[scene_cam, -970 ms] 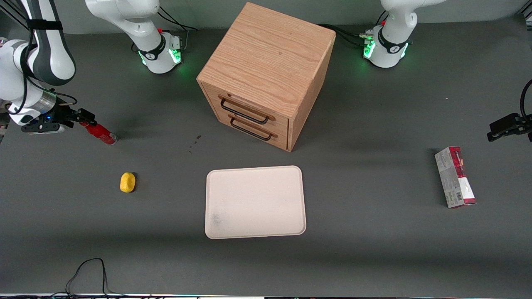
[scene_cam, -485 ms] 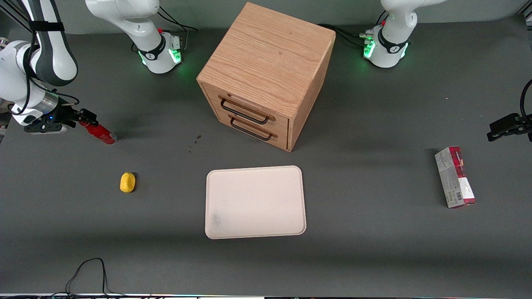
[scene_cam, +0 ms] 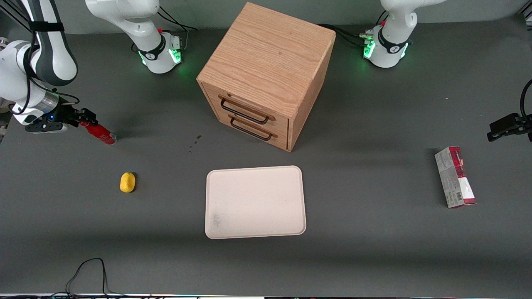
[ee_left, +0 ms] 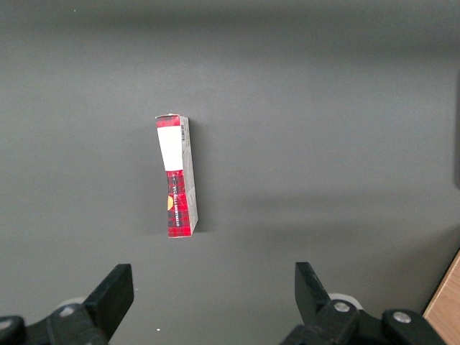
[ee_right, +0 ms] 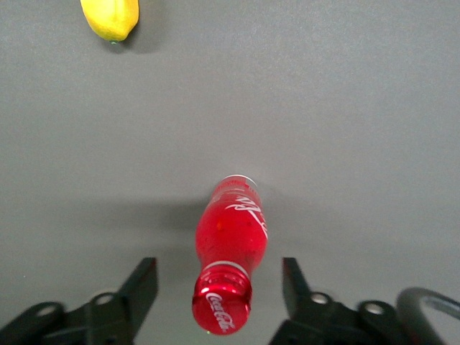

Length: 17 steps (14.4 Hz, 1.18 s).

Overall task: Place coke bottle on tray
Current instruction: 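Close the right gripper around the bottle's neck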

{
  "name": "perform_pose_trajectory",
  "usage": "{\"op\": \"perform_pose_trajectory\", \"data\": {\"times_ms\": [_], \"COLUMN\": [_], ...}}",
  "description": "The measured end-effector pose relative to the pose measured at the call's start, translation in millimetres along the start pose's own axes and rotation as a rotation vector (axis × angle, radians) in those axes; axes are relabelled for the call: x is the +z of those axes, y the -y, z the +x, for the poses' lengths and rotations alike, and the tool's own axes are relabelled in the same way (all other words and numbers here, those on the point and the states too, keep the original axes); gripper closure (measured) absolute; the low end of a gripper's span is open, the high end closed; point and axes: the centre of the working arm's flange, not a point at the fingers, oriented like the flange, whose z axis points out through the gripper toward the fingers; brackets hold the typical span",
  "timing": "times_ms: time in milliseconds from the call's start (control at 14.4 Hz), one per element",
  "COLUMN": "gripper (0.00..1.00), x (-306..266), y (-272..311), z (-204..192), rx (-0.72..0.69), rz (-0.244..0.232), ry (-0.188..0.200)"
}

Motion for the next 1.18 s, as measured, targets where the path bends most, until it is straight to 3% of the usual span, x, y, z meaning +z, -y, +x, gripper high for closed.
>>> {"op": "perform_pose_trajectory", "data": {"times_ms": [69,139,208,277,346,485,1177], "gripper": [0.28,0.35,0.52,0.58,0.58,0.69,0.69], "x": [0.1,0.2,0.2,0.2,0.2,-0.2,-3.7], "y": [-0.4,-0.6,-0.8,-0.9,-0.9,-1.6,-1.2], "z": [-0.3,-0.4,-0.5,-0.5,-0.6,-0.6,2.2], "rx": [-0.002,-0.004,-0.005,-0.004,-0.005,-0.006,-0.008], "rz": [0.0,0.0,0.001,0.001,0.001,-0.001,-0.004], "ry": [0.0,0.0,0.0,0.0,0.0,-0.001,-0.005]}}
